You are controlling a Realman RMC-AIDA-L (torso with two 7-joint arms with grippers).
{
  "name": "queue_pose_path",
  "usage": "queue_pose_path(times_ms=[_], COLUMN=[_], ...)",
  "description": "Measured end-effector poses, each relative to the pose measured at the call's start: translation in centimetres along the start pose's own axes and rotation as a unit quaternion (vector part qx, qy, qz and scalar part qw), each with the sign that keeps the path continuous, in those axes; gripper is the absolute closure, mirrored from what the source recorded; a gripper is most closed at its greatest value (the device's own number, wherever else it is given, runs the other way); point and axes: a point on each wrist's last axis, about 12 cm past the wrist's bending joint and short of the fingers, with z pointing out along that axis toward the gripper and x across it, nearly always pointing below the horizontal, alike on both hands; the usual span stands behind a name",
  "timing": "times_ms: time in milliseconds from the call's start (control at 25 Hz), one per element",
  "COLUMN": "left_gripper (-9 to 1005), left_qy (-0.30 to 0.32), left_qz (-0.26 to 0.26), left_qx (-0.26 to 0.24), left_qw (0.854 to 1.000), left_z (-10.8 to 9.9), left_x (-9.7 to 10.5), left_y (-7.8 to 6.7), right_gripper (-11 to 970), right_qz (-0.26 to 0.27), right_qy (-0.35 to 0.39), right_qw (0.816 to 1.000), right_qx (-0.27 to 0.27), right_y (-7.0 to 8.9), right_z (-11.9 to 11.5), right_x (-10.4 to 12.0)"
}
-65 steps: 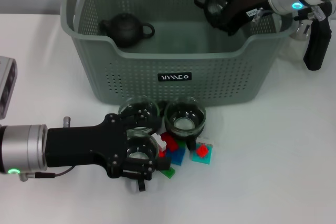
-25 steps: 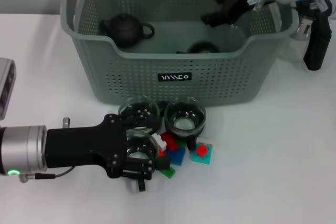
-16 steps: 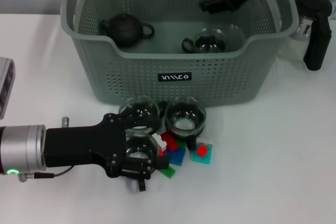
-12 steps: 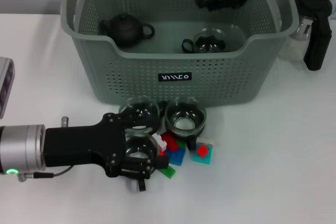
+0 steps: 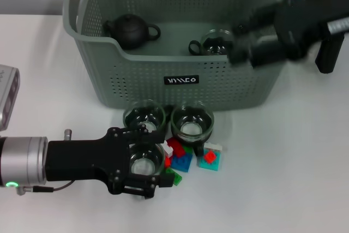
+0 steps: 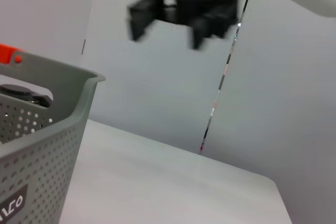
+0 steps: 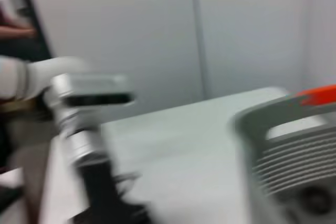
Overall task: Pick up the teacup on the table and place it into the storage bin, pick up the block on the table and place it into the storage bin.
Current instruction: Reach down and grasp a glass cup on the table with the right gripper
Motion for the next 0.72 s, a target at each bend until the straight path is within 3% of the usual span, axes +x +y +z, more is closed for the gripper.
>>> queue_pose_path(times_ms=[280, 720], left_gripper=[99, 101], left_qy=[0.001, 0.03], left_qz=[0.0, 0.005], left_qx=[0.001, -0.005], left_qw=[1.0, 1.0], left_z=[-0.1, -1.2], left_x=[0.1, 0.4], left_y=[-0.1, -0.1], right_gripper=[315, 316], right_qz=[0.006, -0.001], right_qy=[0.072, 0.181], right_qw=[0.995, 0.981], right_qx=[-0.071, -0.071], right_y=[1.8, 2.0], right_z=[0.2, 4.6], right_x=[1.0, 1.5])
